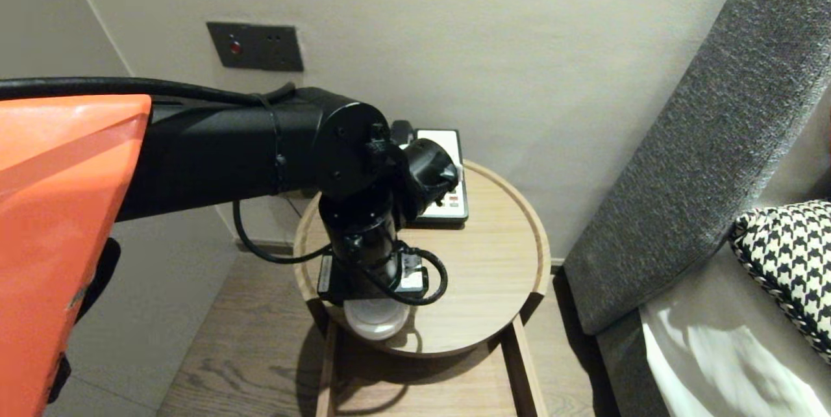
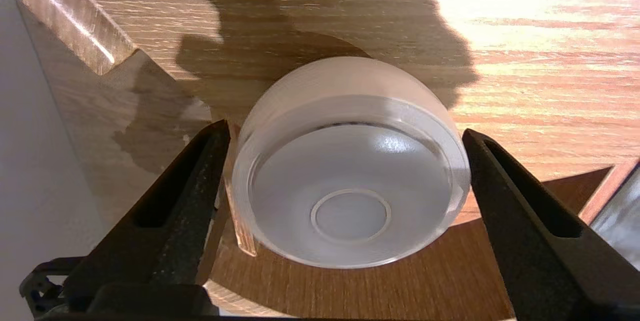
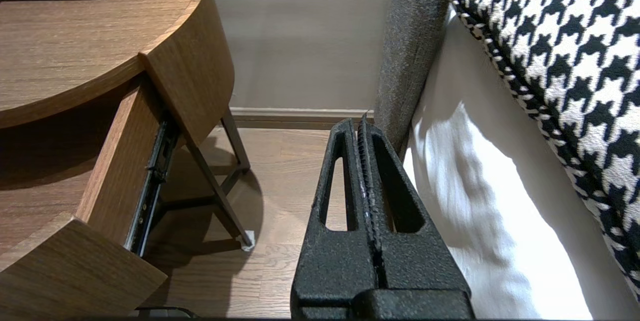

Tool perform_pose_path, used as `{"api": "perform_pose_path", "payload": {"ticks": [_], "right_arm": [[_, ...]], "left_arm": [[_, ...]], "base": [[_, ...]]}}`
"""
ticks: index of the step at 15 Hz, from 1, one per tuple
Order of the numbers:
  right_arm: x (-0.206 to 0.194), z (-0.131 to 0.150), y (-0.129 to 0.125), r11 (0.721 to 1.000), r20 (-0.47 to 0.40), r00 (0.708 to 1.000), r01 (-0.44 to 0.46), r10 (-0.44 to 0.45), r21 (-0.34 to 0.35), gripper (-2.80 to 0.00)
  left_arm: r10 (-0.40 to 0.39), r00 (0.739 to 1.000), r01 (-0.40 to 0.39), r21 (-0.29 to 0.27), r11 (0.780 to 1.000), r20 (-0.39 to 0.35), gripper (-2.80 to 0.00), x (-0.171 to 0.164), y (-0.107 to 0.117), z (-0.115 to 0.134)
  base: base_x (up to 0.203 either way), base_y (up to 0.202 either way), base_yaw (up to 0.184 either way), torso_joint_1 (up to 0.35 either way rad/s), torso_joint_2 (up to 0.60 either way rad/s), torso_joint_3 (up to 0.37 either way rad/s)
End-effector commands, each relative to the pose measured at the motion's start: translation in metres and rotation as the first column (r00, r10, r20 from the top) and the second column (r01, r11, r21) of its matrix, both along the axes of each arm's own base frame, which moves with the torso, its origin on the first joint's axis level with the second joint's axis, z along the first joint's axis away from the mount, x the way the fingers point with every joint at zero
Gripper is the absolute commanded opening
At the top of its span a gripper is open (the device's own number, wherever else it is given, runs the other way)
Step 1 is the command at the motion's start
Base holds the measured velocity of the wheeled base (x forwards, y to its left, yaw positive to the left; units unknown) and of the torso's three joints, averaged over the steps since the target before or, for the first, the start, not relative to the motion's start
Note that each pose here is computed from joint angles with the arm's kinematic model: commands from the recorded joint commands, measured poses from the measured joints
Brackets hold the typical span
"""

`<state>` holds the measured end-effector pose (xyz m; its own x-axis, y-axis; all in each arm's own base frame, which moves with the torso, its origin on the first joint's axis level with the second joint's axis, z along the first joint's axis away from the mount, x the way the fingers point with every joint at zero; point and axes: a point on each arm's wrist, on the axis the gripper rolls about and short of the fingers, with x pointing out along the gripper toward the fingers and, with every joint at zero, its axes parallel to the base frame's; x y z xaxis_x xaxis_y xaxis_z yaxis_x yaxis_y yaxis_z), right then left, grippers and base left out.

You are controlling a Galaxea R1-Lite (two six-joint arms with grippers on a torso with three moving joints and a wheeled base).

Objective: Take the remote control out of the drawer one by one and place them on the table

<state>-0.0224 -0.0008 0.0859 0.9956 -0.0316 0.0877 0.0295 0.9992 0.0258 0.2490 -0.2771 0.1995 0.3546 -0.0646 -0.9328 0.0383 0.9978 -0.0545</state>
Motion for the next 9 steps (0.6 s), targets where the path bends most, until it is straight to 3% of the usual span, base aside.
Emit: {"api": "perform_pose_path", "payload": {"ticks": [1,3,9], "right_arm": [[0.003,-0.011,0.000,1.000,-0.039,0.999,-0.001,0.001,0.000,-2.80],[0.003,-0.011,0.000,1.000,-0.039,0.999,-0.001,0.001,0.000,-2.80],[0.003,-0.011,0.000,1.000,-0.039,0.999,-0.001,0.001,0.000,-2.80]], "left_arm": [[0.005,1.000,-0.004,-0.022,1.000,0.022,0.00,-0.004,0.004,0.011],[0.009,0.998,-0.007,-0.040,0.999,0.059,0.00,-0.008,0.009,0.023],[-0.021,0.977,0.059,-0.173,0.983,0.213,0.00,-0.038,0.042,0.087]], "base": [[0.000,0.000,0.000,0.000,0.00,0.000],[0.000,0.000,0.000,0.000,0.00,0.000],[0.000,0.000,0.000,0.000,0.00,0.000]]}}
